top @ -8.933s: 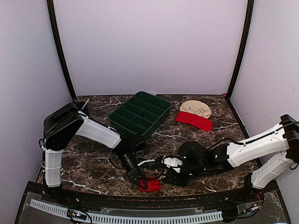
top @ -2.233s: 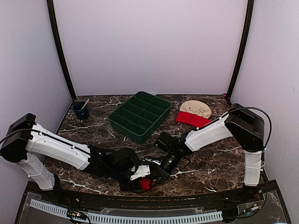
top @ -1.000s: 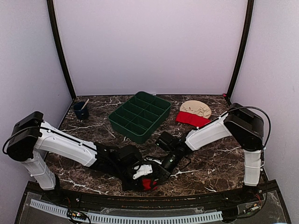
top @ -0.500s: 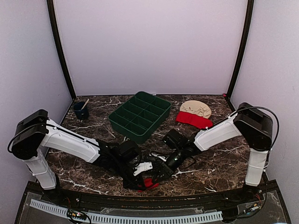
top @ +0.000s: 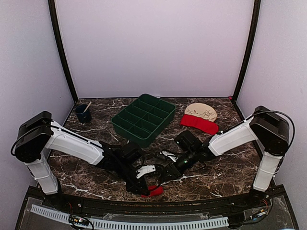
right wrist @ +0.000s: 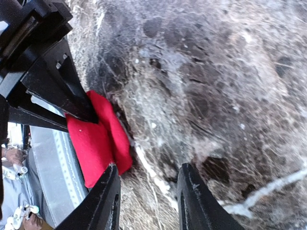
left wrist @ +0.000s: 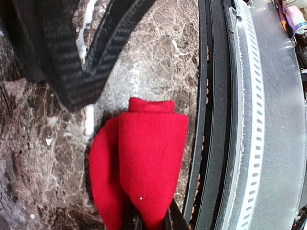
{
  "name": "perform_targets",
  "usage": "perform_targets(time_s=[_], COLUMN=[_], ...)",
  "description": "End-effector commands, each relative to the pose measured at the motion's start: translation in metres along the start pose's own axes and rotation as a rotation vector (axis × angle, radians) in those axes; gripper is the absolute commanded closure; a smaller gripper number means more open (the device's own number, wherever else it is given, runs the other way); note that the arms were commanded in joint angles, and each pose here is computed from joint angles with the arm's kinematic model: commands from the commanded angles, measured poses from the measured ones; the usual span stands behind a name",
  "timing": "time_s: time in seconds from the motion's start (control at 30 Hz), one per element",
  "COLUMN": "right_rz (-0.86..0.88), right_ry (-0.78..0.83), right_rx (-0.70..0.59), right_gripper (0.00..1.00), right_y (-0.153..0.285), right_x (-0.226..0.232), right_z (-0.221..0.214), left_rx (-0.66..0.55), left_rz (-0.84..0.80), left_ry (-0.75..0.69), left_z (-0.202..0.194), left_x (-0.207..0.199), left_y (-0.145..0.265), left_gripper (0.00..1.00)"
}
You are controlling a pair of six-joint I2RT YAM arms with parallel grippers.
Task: Roll the socks
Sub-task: Pick up the sock from the center of the board.
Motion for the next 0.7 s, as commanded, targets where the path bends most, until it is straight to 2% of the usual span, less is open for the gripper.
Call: perform_targets(time_s=[0.0, 0.37, 0.67], right_rz=[-0.084, -0.167, -0.333], right_ry=[0.004, 0.028, -0.046], right_rx=[-0.037, -0.095, -0.213], right_gripper=[0.61, 0.61, 0.63], right_y=[0.007, 0.02, 0.042], right_x=[-0.009, -0.011, -0.021], right_z=[0.003, 0.012, 0.065], left_rx=[0.126, 0.035, -0.027], left_rz=[-0.003, 0.046, 0.145], left_ry=[0.1, 0.084, 0.053], left_z=[-0.033, -0.008, 0.011], left_x=[0.009, 0.011, 0.017], left_y=[-0.004, 0.029, 0.063], left_gripper=[1.0, 1.0, 1.0])
Point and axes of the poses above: each gripper's point midway between its finger pads, its own y axis back along the fingers, its own x axis along the line the jaws close on, z = x × y, the point moved 3 cm from there along y, back along the fingers, and after that the axes turned 11 degrees about y, right-handed, at the moved point
